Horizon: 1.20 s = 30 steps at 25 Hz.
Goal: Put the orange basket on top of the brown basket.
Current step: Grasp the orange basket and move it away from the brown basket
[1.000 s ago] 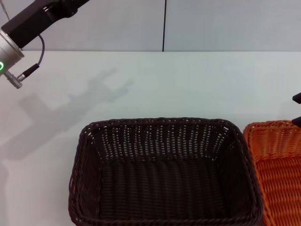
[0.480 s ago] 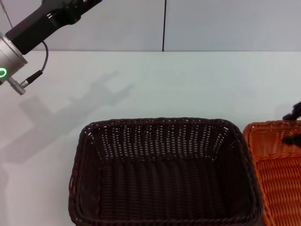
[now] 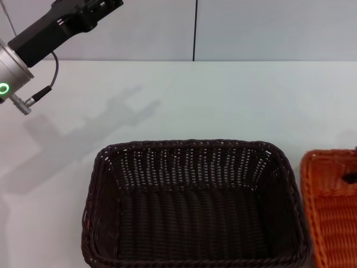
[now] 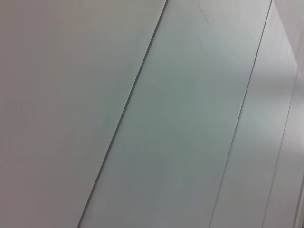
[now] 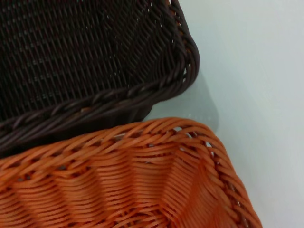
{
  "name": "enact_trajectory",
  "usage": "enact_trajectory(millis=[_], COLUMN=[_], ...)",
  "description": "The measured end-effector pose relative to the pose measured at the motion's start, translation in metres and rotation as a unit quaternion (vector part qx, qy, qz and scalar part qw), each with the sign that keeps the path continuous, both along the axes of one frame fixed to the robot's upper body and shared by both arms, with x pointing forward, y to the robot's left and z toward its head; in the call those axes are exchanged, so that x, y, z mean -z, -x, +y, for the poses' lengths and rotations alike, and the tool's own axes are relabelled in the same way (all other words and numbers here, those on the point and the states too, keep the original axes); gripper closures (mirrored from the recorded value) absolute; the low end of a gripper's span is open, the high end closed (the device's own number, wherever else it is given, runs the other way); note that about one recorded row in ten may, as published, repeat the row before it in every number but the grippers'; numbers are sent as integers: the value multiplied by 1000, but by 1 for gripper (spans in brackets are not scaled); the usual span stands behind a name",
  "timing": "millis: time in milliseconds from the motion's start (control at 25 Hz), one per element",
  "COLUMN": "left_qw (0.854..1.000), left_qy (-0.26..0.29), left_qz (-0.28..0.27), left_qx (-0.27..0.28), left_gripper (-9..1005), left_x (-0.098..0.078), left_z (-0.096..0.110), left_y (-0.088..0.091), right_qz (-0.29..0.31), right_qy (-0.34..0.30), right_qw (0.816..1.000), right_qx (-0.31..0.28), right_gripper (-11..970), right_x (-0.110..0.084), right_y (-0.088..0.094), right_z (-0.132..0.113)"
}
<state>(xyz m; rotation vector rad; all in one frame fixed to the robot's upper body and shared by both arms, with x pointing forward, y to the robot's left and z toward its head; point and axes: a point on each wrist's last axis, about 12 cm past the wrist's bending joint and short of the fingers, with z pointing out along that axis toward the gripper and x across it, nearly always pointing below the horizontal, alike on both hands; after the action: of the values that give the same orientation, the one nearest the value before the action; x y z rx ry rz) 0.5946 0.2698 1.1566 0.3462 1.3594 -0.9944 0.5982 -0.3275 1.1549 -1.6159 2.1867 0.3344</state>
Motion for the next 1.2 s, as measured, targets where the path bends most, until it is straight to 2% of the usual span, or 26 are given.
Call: enact_trajectory(millis=[40,200,240,280,320,400,440,480,520,560,640,720,840,880,960,1000,1040,1080,1200], left_qw=[1000,1000,1000,1000,1000,1000,1000,1000,1000,1000,1000,1000,1000,1000,1000,1000,1000,1000,1000], left_qy=[0,1,2,2,1,1,1,1,2,3,5,5,4,4,4,4,3,3,2], left_qz=[0,-2,-1,-1,0,0,1,1,0,-1,-1,-1,-1,-2,-3,-3,-3,-3,0], left_qx=[-1,-3,-3,-3,-3,-4,-8,-8,-11,-14,-20,-22,-24,-24,-23,-24,-24,-24,-29], left_gripper=[169,169,169,169,169,169,169,169,169,169,169,169,169,169,169,169,169,169,169], left_x=[0,-1,-1,-1,-1,-1,-1,-1,-2,-2,-3,-3,-4,-4,-5,-5,-5,-5,-5], left_z=[0,1,1,1,0,0,1,1,2,3,5,5,5,5,4,4,4,4,4], left_y=[0,-1,-2,-2,-2,-3,-4,-4,-4,-5,-6,-7,-8,-8,-9,-9,-10,-10,-11], right_qz=[15,40,61,61,73,73,69,69,68,68,68,66,43,43,25,25,5,5,-36], right_qy=[-12,-24,-26,-26,-26,-27,-35,-35,-41,-41,-51,-56,-86,-86,-112,-112,-135,-135,-190], right_qw=[1000,998,996,996,992,991,986,986,981,981,970,967,952,952,933,933,920,920,894], right_qx=[14,40,66,66,98,110,148,148,180,180,227,239,291,291,341,341,369,369,403], right_gripper=[588,650,667,685,702,725,731,738,744,750,763,775,794,795,796,796,797,799,803], right_x=[-4,-11,-15,-15,-17,-18,-19,-19,-20,-20,-16,-15,-18,-18,-22,-22,-23,-23,-21], right_y=[6,15,23,23,32,35,47,47,56,56,70,74,89,89,104,104,115,115,129], right_z=[-11,-31,-46,-46,-65,-72,-93,-93,-110,-110,-131,-136,-154,-154,-170,-170,-179,-179,-188])
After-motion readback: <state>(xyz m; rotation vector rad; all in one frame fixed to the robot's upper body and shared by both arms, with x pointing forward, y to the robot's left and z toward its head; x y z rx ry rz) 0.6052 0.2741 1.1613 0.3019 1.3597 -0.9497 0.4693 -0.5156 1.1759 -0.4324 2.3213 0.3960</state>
